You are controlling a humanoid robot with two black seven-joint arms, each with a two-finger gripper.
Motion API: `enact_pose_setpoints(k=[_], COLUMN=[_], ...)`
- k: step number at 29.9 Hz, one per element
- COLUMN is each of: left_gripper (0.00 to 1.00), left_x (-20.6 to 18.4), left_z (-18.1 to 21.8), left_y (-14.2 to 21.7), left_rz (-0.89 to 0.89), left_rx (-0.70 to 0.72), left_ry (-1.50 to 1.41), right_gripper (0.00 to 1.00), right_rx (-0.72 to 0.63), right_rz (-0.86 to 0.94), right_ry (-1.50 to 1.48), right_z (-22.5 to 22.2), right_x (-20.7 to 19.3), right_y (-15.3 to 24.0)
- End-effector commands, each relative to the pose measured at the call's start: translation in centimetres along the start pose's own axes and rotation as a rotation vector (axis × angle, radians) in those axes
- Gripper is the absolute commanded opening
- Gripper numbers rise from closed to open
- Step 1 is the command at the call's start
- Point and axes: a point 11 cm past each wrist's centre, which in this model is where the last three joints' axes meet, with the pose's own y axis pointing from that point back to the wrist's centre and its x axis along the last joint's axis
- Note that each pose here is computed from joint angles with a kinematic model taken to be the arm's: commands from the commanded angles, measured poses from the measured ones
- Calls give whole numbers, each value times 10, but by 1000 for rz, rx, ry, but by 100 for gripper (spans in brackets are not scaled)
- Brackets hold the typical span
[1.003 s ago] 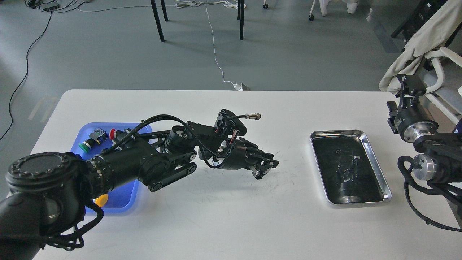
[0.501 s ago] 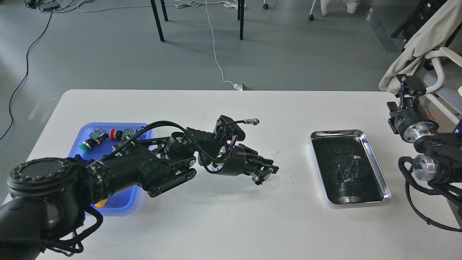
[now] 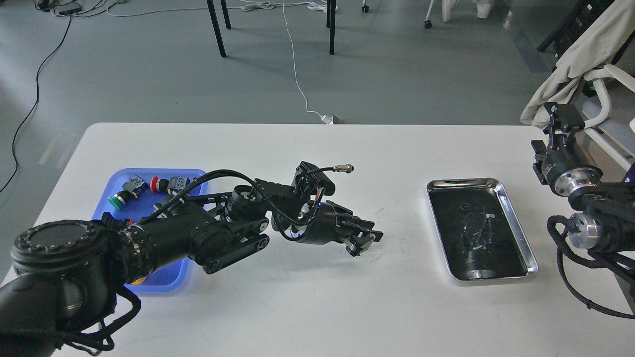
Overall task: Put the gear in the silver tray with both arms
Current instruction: 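Open the left gripper to set the gear on the table, withdraw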
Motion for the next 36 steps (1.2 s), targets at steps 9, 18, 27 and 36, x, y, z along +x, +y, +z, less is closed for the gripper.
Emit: enact_pose_setpoints(k=[9,18,27,36], left_gripper=[48,65,79,91], left_x=[50,106,122,121], left_z=[5,-12,-77,-136], left_y=[8,42,111,169], left_rz=[149,354,585,816], left_rx=[-46,-67,46,168], left_ry=[135,350,553,747], right_gripper=[95,95,95,95], right_rx=[-26,10,5,31], right_rz=[-31,-172,-338,-535], right_ry=[89,192,394,620], right_z=[2,-14,-17,-31], right_x=[10,-11,-34,-56], right_y=[5,17,25,40])
